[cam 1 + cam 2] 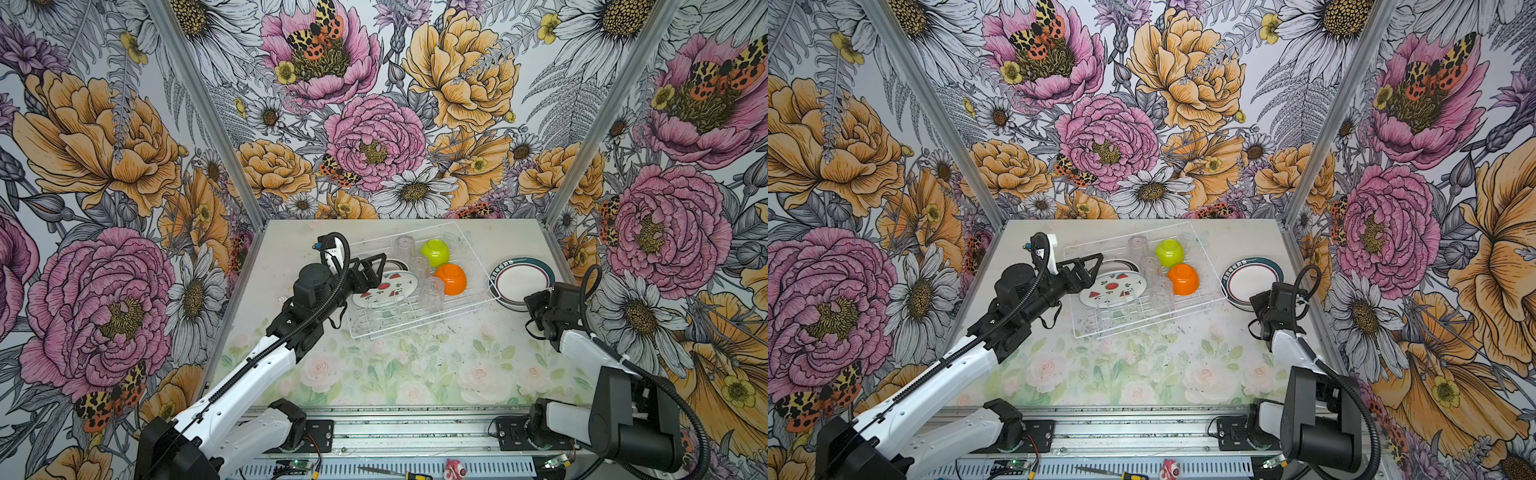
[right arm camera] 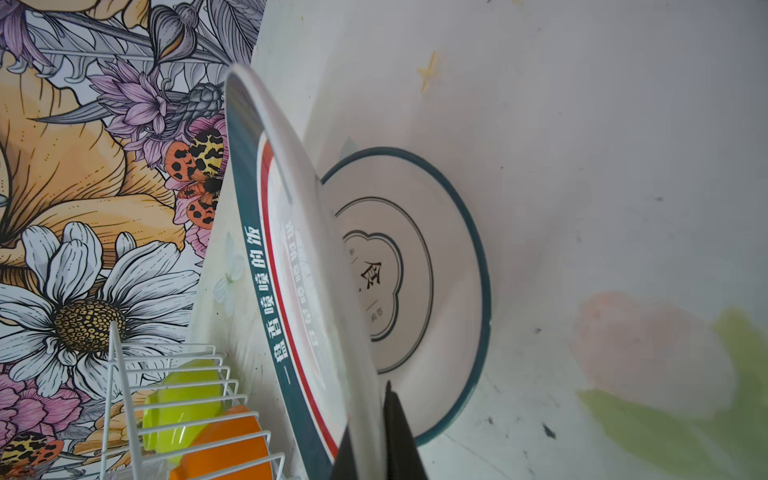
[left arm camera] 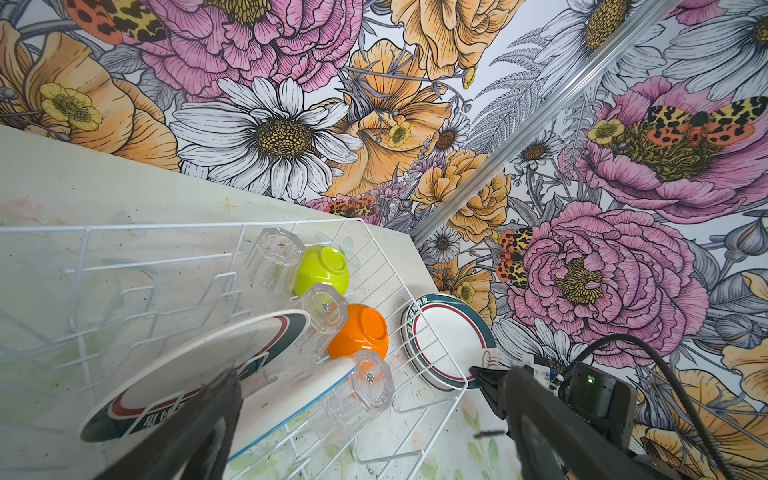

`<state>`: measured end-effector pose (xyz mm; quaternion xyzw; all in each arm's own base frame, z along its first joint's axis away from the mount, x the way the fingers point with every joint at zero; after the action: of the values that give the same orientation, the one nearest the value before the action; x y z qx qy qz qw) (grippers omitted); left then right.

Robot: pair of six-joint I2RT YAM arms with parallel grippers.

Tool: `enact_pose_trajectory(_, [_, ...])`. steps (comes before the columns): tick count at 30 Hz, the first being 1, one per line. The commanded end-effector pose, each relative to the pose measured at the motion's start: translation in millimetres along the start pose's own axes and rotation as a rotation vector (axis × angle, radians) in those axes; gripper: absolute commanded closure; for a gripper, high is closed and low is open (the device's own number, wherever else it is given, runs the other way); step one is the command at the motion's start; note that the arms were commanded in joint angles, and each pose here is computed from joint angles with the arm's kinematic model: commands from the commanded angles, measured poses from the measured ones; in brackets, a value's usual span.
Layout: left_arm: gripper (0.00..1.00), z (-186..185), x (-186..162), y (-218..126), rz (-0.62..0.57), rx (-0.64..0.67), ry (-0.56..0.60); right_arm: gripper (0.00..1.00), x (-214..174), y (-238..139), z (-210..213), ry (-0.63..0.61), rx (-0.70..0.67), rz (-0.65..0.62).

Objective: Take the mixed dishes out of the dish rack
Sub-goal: 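Lower the plate flat onto the table beside the rack with the right gripper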

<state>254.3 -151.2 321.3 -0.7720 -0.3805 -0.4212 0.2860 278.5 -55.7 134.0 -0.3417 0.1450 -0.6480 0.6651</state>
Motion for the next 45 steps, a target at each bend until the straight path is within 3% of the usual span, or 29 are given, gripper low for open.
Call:
enact_pose_trajectory(1, [0.01, -0.8, -0.3, -4.9, -0.01, 0.004, 0.012, 1.0, 11.8, 0.3, 24.1, -0.036, 0.096, -0.03])
enact_pose_trajectory(17, [0.01, 2.4, 1.4, -16.0, -0.027, 0.037, 0.021, 0.97, 3.1, 30.8, 7.5, -0.001, 0.017, 0.09])
enact_pose_trajectory(20, [0.01, 2.5, 1.5, -19.2, -0.029, 0.039, 0.021, 0.85, 2.8, 31.7, 6.7, -0.002, 0.014, 0.093])
enact_pose_trajectory(25, [0.01, 3.4, 0.9, -24.7, -0.051, 0.038, 0.021, 0.44, 1.7, 28.4, 9.6, -0.009, 0.031, 0.107])
enact_pose_trajectory(31, [0.01, 5.1, -0.3, -27.6, -0.05, 0.048, 0.027, 0.23, 2.6, 18.0, 8.1, -0.023, 0.027, 0.08])
enact_pose_trajectory(45, [0.02, 9.2, 0.8, -27.6, -0.045, 0.077, 0.056, 0.21, 0.8, -11.2, 1.1, -0.035, 0.015, 0.025])
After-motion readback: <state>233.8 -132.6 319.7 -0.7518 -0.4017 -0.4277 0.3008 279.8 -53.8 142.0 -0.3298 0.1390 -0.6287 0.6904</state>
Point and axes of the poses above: each gripper's point midway between its finger pads, its own y axis out along the fingers, its own z axis along the line the jaws close on, x = y × z, the point moved 8 cm from there along -y, back along the fingers, and after that the axes turned 9 degrees about y, right-handed, at the moved point
